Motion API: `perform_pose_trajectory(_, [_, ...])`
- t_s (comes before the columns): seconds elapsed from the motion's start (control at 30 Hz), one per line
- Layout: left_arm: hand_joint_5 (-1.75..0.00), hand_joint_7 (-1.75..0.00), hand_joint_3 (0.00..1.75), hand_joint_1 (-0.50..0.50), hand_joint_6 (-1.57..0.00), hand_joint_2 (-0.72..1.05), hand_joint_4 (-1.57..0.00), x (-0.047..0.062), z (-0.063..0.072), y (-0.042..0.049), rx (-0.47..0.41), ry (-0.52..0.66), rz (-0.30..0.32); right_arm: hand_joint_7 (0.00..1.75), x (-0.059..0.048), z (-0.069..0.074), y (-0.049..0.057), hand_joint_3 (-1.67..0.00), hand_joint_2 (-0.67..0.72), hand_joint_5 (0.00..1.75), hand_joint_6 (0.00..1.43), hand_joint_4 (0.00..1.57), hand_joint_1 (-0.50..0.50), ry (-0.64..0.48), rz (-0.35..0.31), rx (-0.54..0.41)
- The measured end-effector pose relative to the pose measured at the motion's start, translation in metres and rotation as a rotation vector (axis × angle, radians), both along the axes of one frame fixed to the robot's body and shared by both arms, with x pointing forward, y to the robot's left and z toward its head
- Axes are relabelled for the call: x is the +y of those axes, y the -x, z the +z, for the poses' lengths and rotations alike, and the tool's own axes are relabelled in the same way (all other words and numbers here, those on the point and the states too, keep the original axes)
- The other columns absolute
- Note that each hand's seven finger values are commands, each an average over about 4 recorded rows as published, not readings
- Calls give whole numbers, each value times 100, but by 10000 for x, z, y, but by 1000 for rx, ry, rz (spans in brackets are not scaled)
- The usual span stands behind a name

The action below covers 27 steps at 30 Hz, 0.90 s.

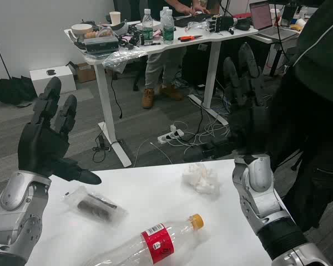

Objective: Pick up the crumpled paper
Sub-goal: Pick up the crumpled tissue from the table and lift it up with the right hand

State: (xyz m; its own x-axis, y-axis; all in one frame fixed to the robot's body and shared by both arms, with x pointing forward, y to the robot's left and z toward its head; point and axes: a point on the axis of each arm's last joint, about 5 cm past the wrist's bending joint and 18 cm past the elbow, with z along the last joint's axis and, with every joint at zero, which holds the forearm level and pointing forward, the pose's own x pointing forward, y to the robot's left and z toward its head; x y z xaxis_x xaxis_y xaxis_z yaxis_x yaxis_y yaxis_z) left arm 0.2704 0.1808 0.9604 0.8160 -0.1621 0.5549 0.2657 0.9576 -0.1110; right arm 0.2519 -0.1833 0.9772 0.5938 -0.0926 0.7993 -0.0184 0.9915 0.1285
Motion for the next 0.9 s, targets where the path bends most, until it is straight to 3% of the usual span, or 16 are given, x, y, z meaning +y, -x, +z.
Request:
perform_pose_trajectory(0.07, [0, 0, 96, -50, 0, 105, 0, -22, -23, 9, -33, 23, 40, 0, -19, 21, -6, 0, 34, 0, 0, 0, -29, 42, 6, 18])
perform_pose_trajectory(0.2, [0, 0, 96, -50, 0, 105, 0, -84, -105, 64, -163, 124, 188, 0, -116, 127, -12, 0, 34, 0, 0, 0, -29, 210, 20, 76])
perform_pose_trajectory(0.27, [0, 0, 96, -50, 0, 105, 0, -104, -134, 86, -198, 160, 225, 0, -158, 168, -7, 0, 34, 0, 0, 0, -29, 252, 17, 88])
perform_pose_trajectory(0.67, [0, 0, 96, -50, 0, 105, 0, -114, -146, 93, -202, 168, 230, 0, -171, 174, -8, 0, 28, 0, 0, 0, -29, 267, 19, 99])
perform_pose_trajectory(0.9, [0, 0, 100, -50, 0, 105, 0, -113, -147, 89, -193, 163, 225, 0, -171, 160, -25, 0, 28, 0, 0, 0, -27, 292, 35, 152])
